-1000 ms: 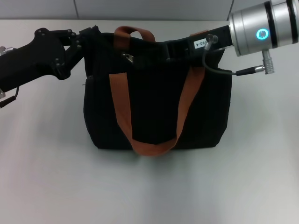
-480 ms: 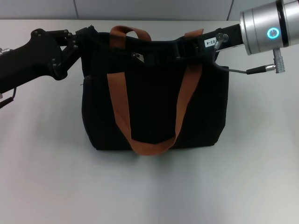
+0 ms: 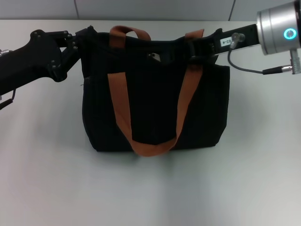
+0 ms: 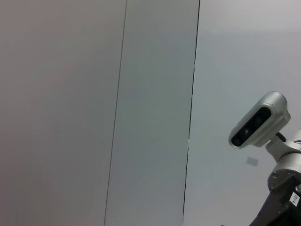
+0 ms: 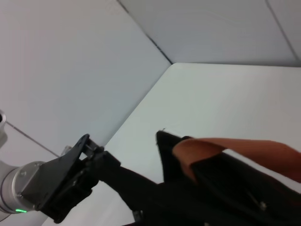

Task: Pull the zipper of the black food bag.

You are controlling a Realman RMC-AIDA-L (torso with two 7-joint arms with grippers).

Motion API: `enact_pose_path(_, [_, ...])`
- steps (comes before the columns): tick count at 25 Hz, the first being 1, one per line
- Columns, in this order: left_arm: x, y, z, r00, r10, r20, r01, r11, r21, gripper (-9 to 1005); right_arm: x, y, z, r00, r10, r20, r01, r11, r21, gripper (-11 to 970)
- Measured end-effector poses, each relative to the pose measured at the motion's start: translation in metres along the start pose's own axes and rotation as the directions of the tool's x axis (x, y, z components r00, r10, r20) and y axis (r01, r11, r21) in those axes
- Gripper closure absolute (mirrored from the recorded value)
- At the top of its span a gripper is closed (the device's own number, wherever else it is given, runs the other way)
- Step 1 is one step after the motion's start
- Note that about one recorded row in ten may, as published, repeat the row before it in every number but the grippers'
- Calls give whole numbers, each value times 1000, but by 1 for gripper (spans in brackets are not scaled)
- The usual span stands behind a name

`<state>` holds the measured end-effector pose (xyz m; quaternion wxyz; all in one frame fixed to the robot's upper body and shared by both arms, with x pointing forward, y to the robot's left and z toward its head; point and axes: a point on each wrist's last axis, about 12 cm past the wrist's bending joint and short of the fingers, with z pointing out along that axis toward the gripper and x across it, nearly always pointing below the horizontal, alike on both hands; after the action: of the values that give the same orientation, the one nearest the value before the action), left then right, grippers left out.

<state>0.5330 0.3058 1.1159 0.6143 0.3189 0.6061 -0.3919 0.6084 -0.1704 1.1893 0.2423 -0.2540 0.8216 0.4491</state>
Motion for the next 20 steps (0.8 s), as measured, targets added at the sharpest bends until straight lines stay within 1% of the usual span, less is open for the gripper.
enact_pose_path(6, [0, 0, -1, 1000, 1, -2, -1, 1000, -3, 964, 5, -8, -14, 999, 22, 24, -23, 999, 33, 959])
enact_pose_path(11, [0, 0, -2, 1000, 2, -3, -2, 1000, -7, 964, 11, -16, -32, 997, 47, 57, -51, 997, 65, 959])
enact_pose_path(12, [1, 1, -2, 1000, 2, -4, -2, 1000, -7, 964, 14, -18, -38, 996, 53, 72, -59, 995, 75, 959])
enact_pose_path(20, [1, 1, -2, 1000, 3, -5, -3, 1000, -11, 964, 23, -23, -55, 991, 72, 108, -82, 993, 88, 959])
